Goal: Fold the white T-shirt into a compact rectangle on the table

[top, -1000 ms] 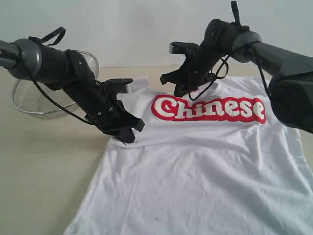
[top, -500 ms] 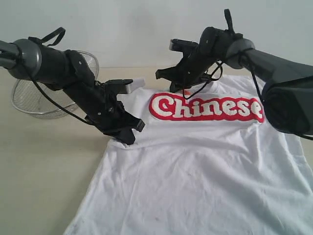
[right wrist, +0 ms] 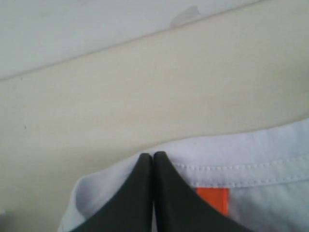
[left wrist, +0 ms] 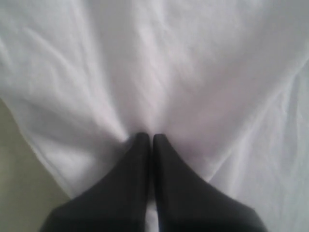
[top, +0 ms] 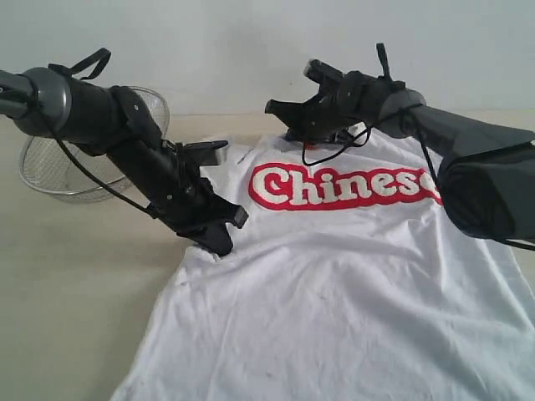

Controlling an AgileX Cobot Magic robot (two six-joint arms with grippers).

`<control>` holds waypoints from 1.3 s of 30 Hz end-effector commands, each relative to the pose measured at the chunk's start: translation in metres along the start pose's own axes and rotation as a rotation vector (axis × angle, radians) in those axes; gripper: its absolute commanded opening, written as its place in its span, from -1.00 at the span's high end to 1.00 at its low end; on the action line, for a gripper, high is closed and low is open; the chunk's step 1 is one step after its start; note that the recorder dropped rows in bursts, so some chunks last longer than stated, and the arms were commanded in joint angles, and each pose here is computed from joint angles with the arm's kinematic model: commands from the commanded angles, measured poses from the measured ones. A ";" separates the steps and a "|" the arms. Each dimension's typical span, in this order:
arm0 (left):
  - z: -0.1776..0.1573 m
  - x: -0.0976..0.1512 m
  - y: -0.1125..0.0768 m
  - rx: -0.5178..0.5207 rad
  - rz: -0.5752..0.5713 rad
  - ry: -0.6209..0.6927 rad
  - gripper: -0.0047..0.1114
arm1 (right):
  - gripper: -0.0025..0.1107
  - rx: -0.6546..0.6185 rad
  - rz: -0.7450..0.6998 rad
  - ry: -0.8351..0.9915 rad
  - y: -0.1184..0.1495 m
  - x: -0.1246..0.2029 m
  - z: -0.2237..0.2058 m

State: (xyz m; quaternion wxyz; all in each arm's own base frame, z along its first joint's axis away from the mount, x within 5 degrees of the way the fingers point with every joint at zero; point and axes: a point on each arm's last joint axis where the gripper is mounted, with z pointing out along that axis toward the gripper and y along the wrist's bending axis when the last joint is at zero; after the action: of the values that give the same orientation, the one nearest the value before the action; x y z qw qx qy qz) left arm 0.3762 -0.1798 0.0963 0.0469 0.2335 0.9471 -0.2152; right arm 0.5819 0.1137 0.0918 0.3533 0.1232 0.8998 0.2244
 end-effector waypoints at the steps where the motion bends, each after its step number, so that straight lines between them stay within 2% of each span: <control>1: 0.018 0.028 0.005 0.007 0.012 0.164 0.84 | 0.96 -0.012 0.111 -0.063 -0.008 0.005 0.012; 15: 0.004 0.034 -0.004 0.017 -0.040 0.122 0.84 | 0.96 -0.083 0.313 -0.142 -0.009 0.002 0.018; 16: 0.004 0.033 -0.003 0.014 -0.031 0.114 0.84 | 0.96 -0.091 0.285 -0.135 -0.006 0.001 0.016; 18: 0.004 0.031 -0.002 0.003 -0.006 0.090 0.84 | 0.96 -0.115 0.125 -0.139 0.008 -0.005 0.010; 21: 0.003 0.028 -0.001 -0.014 -0.004 0.059 0.84 | 0.96 -0.180 -0.118 -0.184 0.046 -0.023 -0.011; 23: 0.003 0.028 -0.001 -0.016 -0.004 0.057 0.84 | 0.96 -0.228 -0.192 -0.160 0.068 -0.032 -0.031; 26: 0.003 0.027 -0.001 -0.018 -0.004 0.053 0.84 | 0.96 -0.274 -0.274 -0.012 0.092 -0.032 -0.056; 30: 0.003 0.027 -0.001 -0.019 -0.003 0.053 0.84 | 0.96 -0.209 -0.392 0.117 0.095 -0.022 -0.064; 36: 0.003 0.028 -0.001 -0.013 -0.003 0.063 0.84 | 0.96 -0.140 -0.423 0.215 0.078 -0.006 -0.048; 39: 0.003 0.029 -0.002 -0.009 -0.003 0.070 0.84 | 0.96 -0.034 -0.410 0.244 0.060 0.003 -0.034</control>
State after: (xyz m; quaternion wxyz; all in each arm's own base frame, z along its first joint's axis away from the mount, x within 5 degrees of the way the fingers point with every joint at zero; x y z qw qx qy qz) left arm 0.3555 -0.1736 0.1026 0.0354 0.2181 0.9494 -0.2232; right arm 0.5588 0.1621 0.1509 0.2911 -0.1059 0.9285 0.2050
